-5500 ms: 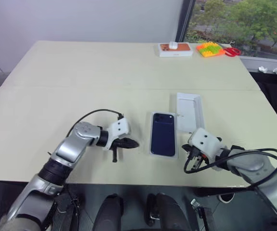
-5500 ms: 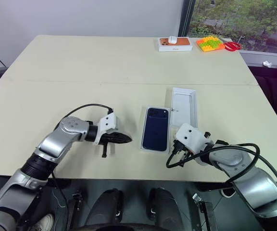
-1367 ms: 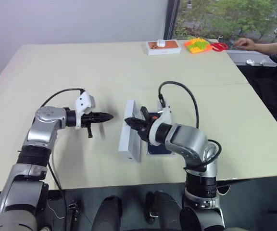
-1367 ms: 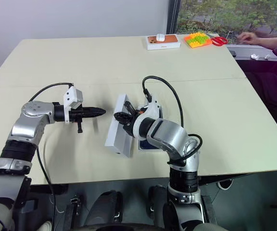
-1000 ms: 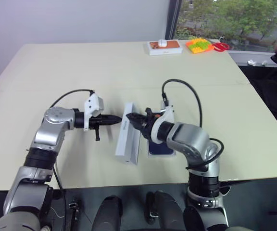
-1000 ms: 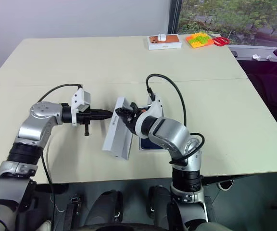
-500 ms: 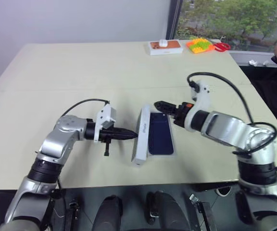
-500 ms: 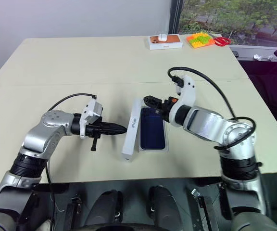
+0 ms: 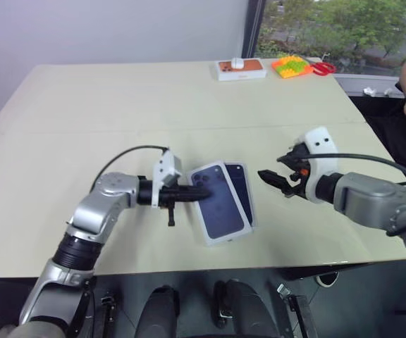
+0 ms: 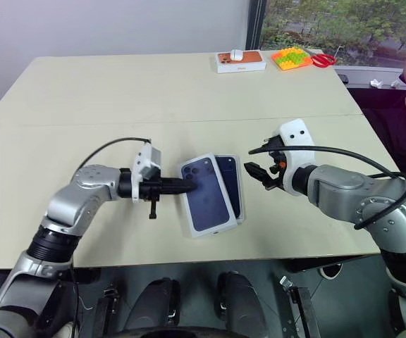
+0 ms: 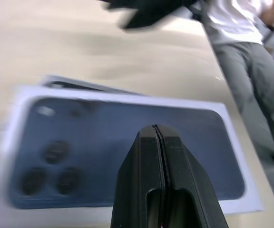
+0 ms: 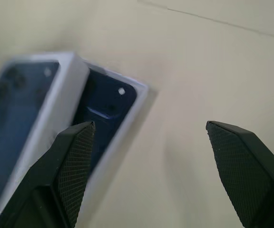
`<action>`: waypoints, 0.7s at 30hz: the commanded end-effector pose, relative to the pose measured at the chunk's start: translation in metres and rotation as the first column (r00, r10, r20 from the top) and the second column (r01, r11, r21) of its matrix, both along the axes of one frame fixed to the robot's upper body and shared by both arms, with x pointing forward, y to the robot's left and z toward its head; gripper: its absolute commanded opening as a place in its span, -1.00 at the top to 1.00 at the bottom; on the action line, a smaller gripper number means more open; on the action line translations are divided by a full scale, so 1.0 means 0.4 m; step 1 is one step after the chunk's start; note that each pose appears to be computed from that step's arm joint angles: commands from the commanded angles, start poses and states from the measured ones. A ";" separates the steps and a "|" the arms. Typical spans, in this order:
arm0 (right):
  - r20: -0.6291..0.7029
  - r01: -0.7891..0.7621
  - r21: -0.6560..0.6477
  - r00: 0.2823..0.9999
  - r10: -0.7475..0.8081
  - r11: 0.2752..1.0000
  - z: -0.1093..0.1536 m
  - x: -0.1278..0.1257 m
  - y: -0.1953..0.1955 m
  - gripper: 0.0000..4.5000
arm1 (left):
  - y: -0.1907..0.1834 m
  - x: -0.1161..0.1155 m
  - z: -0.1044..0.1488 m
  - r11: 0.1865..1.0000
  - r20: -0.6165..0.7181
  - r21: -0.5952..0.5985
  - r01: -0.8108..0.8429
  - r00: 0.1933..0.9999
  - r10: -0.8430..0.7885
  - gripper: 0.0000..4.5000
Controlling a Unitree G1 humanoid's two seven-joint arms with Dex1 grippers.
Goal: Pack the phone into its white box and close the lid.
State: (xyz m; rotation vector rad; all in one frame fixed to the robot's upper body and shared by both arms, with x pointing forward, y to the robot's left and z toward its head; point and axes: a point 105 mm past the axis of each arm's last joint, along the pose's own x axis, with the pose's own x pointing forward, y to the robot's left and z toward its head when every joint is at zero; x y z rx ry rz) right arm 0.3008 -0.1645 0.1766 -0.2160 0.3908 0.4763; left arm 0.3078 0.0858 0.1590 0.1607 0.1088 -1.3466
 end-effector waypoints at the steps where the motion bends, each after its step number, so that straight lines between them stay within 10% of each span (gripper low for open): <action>1: 0.060 -0.092 -0.087 0.993 0.097 0.992 0.016 -0.017 0.021 -0.50 | 0.074 0.023 0.021 0.996 0.003 0.025 -0.089 0.996 0.089 1.00; 8: 0.042 -0.240 -0.236 0.966 0.257 0.942 -0.025 -0.048 0.062 0.93 | 0.153 -0.036 -0.070 0.956 -0.043 0.292 -0.020 0.998 0.034 1.00; 21: 0.028 -0.303 -0.305 0.945 0.327 0.903 -0.069 -0.031 0.121 0.98 | 0.038 -0.045 -0.132 0.946 -0.039 0.323 -0.007 0.999 0.021 1.00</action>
